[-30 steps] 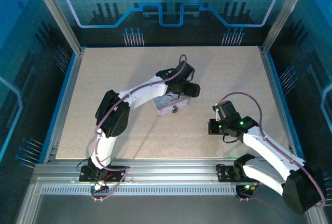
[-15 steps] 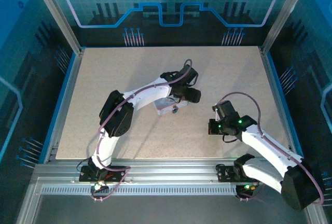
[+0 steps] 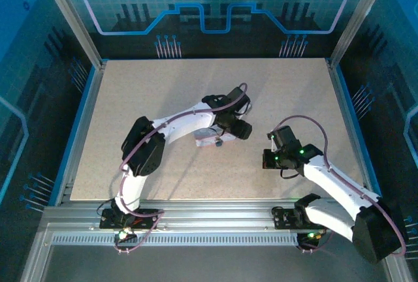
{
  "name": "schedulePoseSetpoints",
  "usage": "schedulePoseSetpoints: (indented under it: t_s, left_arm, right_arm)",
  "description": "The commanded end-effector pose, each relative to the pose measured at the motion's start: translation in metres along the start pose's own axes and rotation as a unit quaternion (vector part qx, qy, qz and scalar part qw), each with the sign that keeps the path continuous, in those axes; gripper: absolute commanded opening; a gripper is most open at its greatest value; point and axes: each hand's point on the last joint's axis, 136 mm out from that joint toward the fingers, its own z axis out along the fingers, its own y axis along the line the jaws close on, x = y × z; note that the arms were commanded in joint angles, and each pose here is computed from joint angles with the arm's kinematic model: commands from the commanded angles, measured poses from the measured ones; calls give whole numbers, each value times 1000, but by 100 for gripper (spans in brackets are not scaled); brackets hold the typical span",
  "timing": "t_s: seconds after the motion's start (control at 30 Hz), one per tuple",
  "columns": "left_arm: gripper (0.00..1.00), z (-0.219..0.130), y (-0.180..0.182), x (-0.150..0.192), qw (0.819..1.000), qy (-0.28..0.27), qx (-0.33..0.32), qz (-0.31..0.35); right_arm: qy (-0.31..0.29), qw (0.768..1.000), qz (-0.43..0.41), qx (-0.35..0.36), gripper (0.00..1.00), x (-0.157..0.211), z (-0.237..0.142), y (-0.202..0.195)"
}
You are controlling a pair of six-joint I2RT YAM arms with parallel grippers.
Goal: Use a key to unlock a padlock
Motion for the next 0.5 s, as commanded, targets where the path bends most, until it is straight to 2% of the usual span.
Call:
schedulePoseSetpoints:
  t_s: [0.0,0.27,0.47]
  left_arm:
    - [70,-19,-9,25,999,27,25,21]
    - [70,-33,-7,57,998,41,39,25]
    - [73,-55,7,44,999,1,26,-21]
  right_arm:
    - [-9,1000,-2,-15,0,-9,-2,6]
    - [-5,1000,-6,-22,0,-13,1,9]
    - [-3,999,-6,-37,0,-15,1,16]
